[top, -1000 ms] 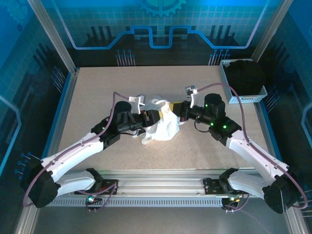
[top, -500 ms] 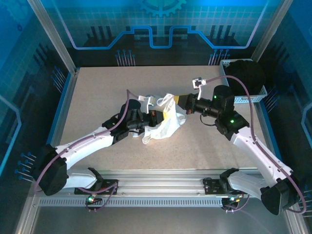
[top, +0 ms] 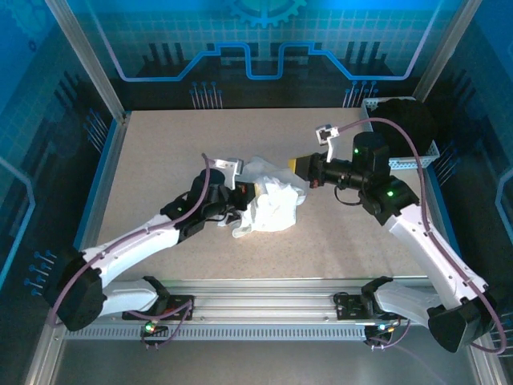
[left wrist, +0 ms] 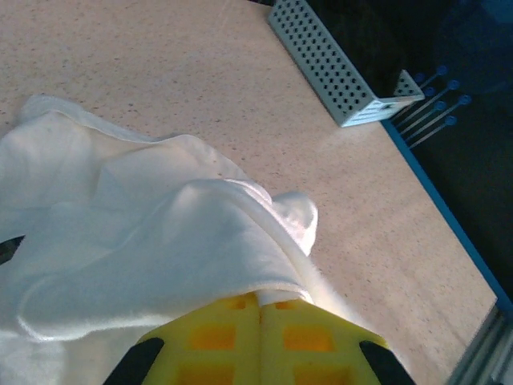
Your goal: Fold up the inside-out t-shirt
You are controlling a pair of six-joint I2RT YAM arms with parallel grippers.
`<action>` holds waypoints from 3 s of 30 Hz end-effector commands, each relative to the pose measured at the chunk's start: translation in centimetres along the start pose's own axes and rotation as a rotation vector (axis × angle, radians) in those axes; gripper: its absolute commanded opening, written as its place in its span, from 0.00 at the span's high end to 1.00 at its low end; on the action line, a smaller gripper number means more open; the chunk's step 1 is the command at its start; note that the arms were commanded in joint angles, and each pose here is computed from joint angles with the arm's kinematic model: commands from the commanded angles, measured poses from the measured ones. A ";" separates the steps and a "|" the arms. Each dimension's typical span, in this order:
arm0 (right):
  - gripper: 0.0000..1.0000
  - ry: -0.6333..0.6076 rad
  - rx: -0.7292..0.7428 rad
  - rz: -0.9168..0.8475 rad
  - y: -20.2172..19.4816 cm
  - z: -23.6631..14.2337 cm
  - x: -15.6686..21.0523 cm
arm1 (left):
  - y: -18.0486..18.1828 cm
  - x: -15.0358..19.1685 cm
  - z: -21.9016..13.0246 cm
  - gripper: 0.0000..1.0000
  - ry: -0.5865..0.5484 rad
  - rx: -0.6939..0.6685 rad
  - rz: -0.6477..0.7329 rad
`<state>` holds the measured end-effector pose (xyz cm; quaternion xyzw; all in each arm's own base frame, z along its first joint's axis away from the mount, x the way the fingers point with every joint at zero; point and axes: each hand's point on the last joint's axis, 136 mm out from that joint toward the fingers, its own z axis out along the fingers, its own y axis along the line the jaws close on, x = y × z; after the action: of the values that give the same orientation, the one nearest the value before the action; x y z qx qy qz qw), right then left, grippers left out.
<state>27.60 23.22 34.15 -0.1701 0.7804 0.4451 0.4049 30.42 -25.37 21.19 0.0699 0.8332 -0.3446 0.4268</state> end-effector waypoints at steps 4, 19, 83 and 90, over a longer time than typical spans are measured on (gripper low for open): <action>0.83 0.190 0.197 -0.145 -5.0 2.3 5.9 | -1.5 -0.7 -1.6 1.00 -0.047 0.081 0.044; 0.53 0.268 0.037 -0.397 -4.4 9.3 13.3 | -2.1 -1.1 -2.6 1.00 -0.046 0.099 0.026; 1.00 0.274 0.244 -0.435 -3.5 1.7 4.7 | -1.3 -5.1 -5.9 1.00 -0.020 -0.043 0.059; 1.00 0.256 0.552 -0.598 -5.8 0.2 2.0 | -3.4 -4.9 -8.3 1.00 0.109 -0.001 0.075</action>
<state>28.43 24.35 29.33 -0.3467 0.8105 0.1879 0.4332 28.05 -23.28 30.42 0.1070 0.8311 -0.3495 0.4192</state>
